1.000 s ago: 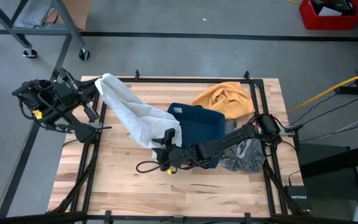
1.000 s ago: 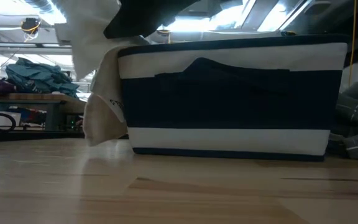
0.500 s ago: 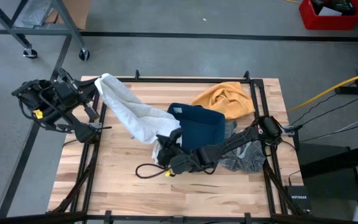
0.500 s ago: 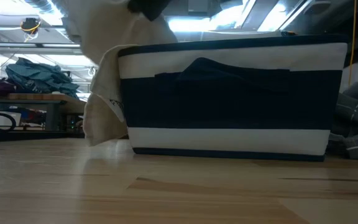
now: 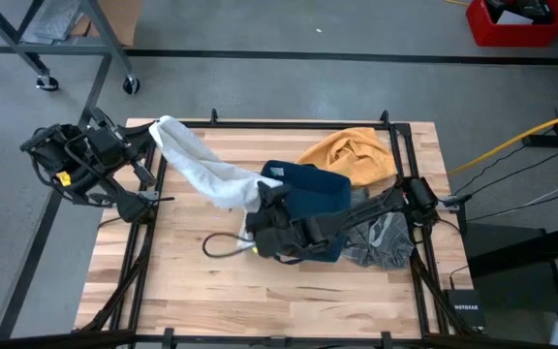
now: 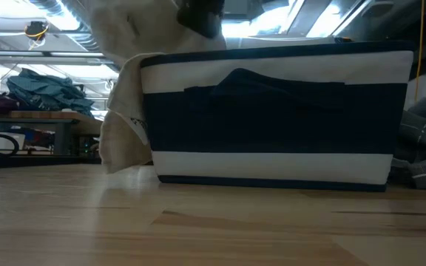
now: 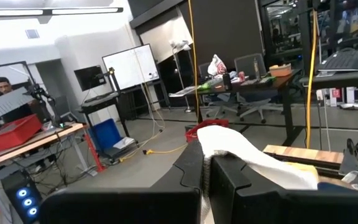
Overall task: Fold towel
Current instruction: Fold the white patterned towel
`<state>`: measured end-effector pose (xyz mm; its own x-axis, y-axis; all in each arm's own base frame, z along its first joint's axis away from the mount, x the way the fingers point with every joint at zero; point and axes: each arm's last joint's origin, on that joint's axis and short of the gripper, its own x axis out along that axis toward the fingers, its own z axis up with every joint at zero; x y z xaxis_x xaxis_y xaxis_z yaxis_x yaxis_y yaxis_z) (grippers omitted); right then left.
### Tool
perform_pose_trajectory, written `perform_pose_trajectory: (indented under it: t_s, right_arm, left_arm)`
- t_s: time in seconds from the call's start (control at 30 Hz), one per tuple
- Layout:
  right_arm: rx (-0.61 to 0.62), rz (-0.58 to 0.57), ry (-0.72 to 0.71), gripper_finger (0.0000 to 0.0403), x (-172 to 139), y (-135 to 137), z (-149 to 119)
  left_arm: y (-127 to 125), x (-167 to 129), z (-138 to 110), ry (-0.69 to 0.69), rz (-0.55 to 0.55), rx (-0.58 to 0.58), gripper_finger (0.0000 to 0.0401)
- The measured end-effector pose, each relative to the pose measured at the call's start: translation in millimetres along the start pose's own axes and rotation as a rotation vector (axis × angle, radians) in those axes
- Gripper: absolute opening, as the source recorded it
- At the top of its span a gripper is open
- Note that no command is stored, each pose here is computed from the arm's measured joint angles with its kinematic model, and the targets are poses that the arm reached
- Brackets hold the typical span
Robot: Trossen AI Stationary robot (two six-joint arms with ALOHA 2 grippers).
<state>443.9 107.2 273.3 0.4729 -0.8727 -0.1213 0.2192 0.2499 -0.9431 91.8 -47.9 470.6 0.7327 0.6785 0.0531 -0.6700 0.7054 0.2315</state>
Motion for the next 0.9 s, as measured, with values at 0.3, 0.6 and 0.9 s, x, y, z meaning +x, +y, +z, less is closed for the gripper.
perform_pose_trajectory:
  t_s: [0.3, 0.6, 0.9]
  right_arm:
    - [-0.015, -0.013, 0.085, 0.0023, 35, -5, -12]
    - [0.077, -0.047, 0.141, 0.0092, 56, -11, -20]
    - [0.090, -0.106, 0.185, 0.0174, 58, -12, -21]
  left_arm:
    - [-9, 0, 0, 0.016, 0.008, 0.068, 0.0000]
    - [-7, 0, 0, 0.016, 0.009, 0.062, 0.0000]
    - [-2, 0, 0, 0.016, 0.011, 0.076, 0.0000]
